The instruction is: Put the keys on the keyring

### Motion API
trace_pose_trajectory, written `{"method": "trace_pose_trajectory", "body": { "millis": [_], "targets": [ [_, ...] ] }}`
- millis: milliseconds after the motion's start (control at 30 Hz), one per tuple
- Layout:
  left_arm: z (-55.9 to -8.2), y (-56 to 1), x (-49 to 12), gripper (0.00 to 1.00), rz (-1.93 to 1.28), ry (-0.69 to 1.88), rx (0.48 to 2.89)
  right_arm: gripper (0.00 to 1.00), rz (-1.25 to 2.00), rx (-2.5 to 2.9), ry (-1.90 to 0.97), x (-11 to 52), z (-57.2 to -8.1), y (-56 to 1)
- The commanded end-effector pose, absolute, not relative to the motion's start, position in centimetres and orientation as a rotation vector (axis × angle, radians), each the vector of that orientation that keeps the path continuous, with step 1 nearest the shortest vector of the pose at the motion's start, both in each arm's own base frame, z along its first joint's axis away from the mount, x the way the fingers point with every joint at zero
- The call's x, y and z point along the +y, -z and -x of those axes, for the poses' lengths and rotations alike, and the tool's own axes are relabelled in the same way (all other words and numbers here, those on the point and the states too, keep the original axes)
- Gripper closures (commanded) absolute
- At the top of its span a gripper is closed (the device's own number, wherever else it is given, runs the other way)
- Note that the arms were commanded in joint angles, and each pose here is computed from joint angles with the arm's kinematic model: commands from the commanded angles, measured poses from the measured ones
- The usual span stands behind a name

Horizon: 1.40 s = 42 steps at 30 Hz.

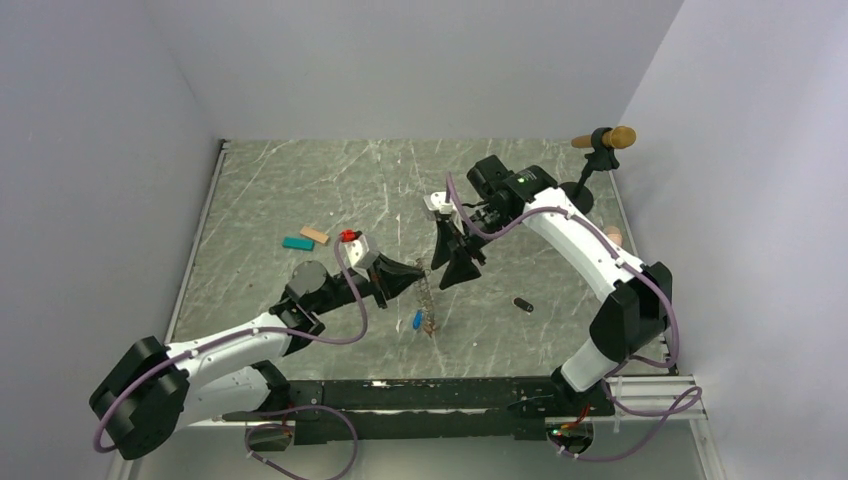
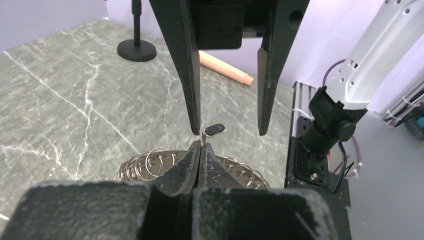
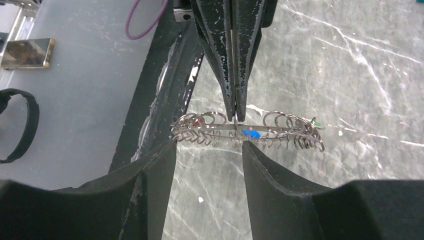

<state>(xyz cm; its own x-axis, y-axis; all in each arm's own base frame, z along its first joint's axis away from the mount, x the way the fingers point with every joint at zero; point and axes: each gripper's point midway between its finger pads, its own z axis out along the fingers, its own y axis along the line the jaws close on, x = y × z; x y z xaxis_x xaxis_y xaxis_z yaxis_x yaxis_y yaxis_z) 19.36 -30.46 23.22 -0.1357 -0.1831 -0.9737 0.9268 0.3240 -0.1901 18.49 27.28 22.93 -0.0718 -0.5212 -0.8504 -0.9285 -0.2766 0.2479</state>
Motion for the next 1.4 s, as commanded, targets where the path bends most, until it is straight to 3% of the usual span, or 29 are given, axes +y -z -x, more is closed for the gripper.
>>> {"method": "trace_pose_trajectory", "body": {
  "millis": [0,267,633,1367],
  "targets": [
    [-19.3,-29.5,-30.0,1.0,-0.632,1.196,1.112,0.45,1.717,1.368,-1.384,28.5,-17.8,-25.1],
    [-19.3,-29.3,-30.2,1.0,-0.638,1.203,1.12,0.54,1.69,1.364,-1.405,28.7,-18.0,-25.1],
    [-19.4,-28.6,-30.5,1.0,-0.669,1.194,1.157,0.55,1.642,1.379,-1.404,28.0,-18.8,-25.7],
    [-19.5,-28.7,-31.0,1.0,-0.673,1.214,1.159,0.76,1.611,1.397,-1.458,28.4,-18.7,-25.2]
  ]
}}
